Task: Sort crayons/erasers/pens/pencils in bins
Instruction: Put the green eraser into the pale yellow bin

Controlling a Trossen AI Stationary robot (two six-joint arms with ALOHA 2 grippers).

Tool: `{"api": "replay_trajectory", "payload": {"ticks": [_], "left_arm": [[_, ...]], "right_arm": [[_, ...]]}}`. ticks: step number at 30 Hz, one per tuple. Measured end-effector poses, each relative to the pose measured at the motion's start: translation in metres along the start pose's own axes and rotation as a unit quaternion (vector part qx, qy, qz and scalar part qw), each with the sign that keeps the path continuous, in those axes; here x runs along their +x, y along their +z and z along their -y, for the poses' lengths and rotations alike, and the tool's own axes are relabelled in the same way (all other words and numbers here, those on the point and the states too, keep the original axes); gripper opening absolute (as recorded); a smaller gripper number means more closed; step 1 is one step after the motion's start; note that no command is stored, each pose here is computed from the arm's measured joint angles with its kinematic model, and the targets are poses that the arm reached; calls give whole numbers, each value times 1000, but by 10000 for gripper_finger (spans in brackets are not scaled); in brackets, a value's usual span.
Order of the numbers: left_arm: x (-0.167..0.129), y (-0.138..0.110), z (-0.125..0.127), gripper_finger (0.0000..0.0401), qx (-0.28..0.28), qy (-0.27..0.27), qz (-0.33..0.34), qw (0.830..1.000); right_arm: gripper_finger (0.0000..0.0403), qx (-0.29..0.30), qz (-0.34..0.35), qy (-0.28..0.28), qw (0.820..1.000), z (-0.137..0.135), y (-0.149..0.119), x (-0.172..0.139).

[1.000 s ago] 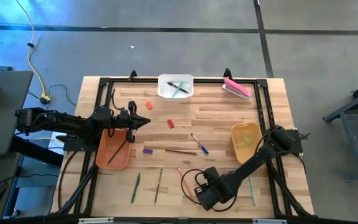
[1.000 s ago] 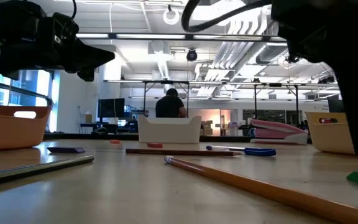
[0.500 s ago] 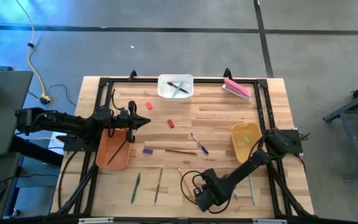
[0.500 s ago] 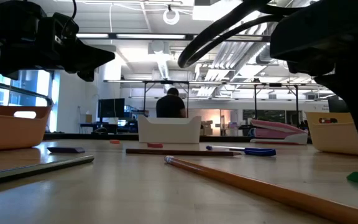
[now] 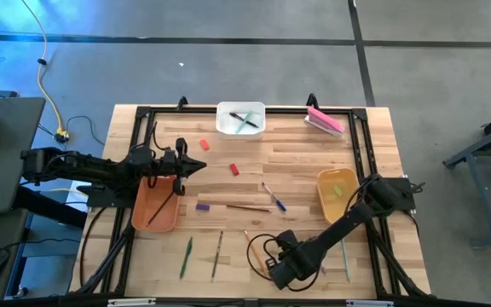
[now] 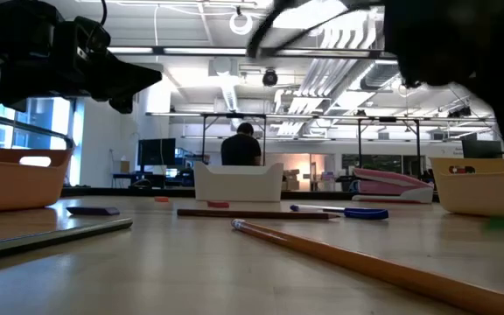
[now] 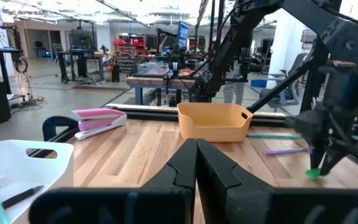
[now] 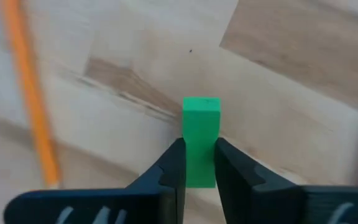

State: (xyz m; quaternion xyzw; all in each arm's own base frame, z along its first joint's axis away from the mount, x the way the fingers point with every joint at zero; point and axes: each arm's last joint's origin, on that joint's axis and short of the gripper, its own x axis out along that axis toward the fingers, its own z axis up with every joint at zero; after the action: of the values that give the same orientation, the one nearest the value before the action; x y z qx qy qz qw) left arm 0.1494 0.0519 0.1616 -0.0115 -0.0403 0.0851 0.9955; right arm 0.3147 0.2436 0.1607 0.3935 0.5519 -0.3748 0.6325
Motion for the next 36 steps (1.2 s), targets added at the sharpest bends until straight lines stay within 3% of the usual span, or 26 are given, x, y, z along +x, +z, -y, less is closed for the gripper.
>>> {"api": "replay_trajectory", "payload": {"ticks": [7,11,19,23,29,36], "left_arm": [[0,2,0,0,-1,0,8,1000],[0,3,0,0,-6,-1,17,1000],[0,3,0,0,-9,-1,17,1000],[0,3,0,0,-12,-1,17,1000],[0,3,0,0,-12,-1,17,1000],[0,3,0,0,-13,-1,17,1000]], "right_arm": [[55,-23,18,14,999,13,13,-43],[55,-25,34,-31,999,34,29,-71],[55,-82,39,-106,990,87,69,-117],[55,-84,36,-97,991,124,87,-108],[55,-61,27,-62,996,182,108,-67],[55,-17,8,-34,999,224,118,-20]]}}
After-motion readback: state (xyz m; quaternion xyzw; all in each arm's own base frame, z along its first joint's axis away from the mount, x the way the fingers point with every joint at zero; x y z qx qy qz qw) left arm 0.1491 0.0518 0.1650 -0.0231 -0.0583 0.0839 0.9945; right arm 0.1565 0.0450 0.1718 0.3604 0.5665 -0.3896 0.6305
